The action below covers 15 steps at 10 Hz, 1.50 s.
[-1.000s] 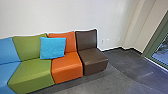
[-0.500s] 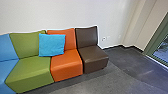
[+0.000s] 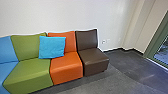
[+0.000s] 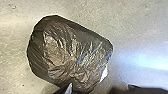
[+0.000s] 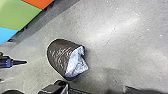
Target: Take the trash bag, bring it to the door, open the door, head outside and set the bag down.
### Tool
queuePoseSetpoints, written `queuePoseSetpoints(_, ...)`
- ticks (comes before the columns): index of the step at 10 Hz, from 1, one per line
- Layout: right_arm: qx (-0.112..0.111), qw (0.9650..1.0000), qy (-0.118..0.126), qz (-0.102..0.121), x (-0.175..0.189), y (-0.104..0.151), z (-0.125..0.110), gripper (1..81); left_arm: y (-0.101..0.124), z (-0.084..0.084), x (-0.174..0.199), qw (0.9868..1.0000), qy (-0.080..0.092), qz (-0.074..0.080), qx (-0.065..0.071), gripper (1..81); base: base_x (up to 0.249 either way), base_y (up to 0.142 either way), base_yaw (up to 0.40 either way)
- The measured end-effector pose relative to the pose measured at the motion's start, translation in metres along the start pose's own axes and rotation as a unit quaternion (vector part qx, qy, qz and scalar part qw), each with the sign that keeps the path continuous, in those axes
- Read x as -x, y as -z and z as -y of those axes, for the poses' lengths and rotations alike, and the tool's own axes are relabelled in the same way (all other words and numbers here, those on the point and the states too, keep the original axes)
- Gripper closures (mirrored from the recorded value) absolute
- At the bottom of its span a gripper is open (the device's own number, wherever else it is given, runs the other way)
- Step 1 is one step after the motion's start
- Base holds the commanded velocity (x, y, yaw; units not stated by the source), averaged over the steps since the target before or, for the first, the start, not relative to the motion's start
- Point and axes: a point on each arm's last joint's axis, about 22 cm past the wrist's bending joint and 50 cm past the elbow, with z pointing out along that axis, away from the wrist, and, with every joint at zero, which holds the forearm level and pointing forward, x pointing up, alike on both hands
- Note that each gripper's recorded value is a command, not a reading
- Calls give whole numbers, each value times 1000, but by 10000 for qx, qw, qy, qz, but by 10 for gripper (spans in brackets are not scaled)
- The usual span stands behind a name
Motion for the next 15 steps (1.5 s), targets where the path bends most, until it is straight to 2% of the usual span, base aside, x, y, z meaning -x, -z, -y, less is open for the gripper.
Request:
queuePoseSetpoints(2,-108,9998,114,-77,-27,-21,12,10,-16,2,-8,10000,-42,-88,-12,10,0,0,0)
queuePoseSetpoints(3,-132,9997,139,-170,-39,-24,13,10,-22,9,-16,9998,-40,-161,-77,10,0,0,0)
queuePoseSetpoints(4,-64,9997,108,-214,-44,-22,2,10,-29,15,-19,9997,-24,-172,-142,10,0,0,0)
queuePoseSetpoints(6,33,9999,-46,-99,-36,-35,-26,10,-57,16,-7,9999,4,71,-95,10,0,0,0)
queuePoseSetpoints(7,32,9999,-95,-25,-32,-48,-36,10,-72,20,-6,9999,18,142,-83,10,0,0,0)
queuePoseSetpoints(10,0,9996,-222,193,-23,-91,-61,10,-107,34,-32,9999,32,125,-81,10,0,0,0)
queuePoseSetpoints(12,-24,9996,-202,205,-25,-104,-67,10,-124,36,-34,9998,35,166,-59,10,0,0,0)
queuePoseSetpoints(15,-43,9999,-148,63,-28,-117,-79,10,-139,57,-62,9997,17,-84,-236,10,0,0,0)
